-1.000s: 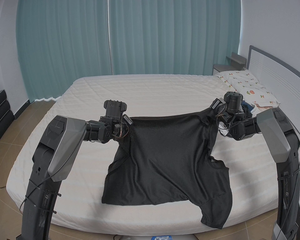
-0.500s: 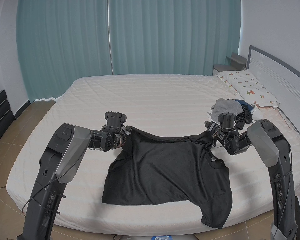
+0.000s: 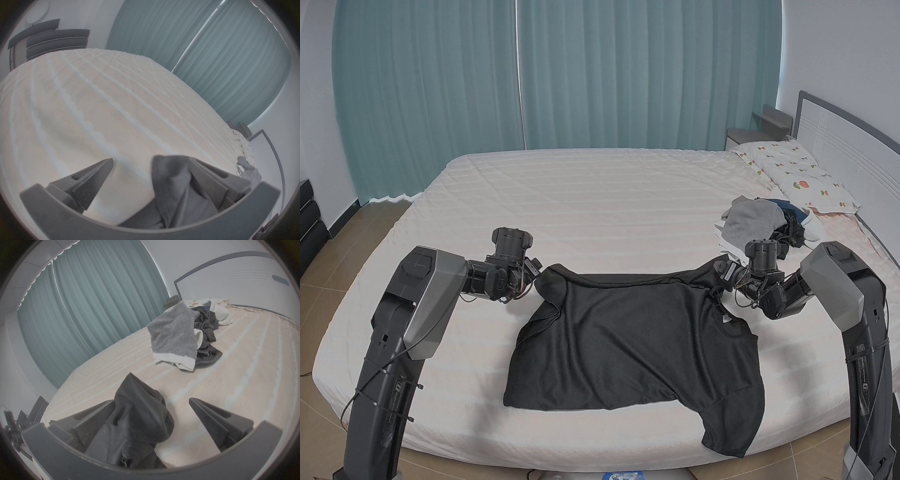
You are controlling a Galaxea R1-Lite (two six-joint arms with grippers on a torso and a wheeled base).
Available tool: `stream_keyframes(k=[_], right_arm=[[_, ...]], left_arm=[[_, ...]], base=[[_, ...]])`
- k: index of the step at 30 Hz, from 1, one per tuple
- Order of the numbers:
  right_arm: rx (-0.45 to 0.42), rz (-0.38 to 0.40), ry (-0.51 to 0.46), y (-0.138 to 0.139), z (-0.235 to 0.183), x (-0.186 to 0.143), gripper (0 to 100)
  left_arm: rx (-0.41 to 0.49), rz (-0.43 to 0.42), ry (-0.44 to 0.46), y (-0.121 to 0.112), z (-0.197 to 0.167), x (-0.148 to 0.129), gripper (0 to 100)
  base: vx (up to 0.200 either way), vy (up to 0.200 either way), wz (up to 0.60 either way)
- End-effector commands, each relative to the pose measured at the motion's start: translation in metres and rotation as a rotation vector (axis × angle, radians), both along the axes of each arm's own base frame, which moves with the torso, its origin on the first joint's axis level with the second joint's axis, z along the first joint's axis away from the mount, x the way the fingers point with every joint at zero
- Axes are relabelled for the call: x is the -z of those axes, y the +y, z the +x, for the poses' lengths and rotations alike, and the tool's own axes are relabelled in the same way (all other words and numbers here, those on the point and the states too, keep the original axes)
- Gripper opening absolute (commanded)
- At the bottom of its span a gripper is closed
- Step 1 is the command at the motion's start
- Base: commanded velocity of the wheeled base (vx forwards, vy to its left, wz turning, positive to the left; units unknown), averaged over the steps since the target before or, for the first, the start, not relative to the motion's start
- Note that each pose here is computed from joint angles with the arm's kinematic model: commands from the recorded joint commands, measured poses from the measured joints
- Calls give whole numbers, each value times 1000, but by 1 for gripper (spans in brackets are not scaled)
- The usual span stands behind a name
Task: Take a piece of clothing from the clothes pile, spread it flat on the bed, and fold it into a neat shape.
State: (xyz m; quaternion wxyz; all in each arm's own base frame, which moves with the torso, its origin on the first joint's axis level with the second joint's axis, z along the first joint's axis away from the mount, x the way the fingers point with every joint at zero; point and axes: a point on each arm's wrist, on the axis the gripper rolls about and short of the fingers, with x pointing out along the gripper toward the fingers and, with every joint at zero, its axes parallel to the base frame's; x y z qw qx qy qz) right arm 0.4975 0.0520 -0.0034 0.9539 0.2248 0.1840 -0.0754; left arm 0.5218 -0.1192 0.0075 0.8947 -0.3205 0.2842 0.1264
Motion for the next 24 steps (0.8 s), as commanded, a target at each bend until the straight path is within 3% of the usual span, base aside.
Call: stream_keyframes(k=[1, 5, 10, 19, 20, 24], right_arm=[[-31, 11, 22, -1, -9, -3, 100], [-73, 18, 40, 0, -15, -6, 100], [-100, -37, 81, -1, -23, 6, 100], [-132, -24, 109, 1, -25, 15, 100], [-136, -22, 117, 1, -26, 16, 0], [-148, -18, 129, 0, -27, 18, 0]], left_arm=[[-40, -9, 0, 22, -1, -28, 100], [-27, -39, 52, 33, -13, -37, 100], [53, -108, 121, 37, -42, -50, 100], [87, -167, 123, 42, -88, -33, 100], [87, -168, 125, 42, -92, -30, 100], [78, -181, 148, 42, -106, -18, 100]], base=[[0, 0, 0], [0, 0, 0], [0, 0, 0], [0, 0, 0], [0, 0, 0], [0, 0, 0]])
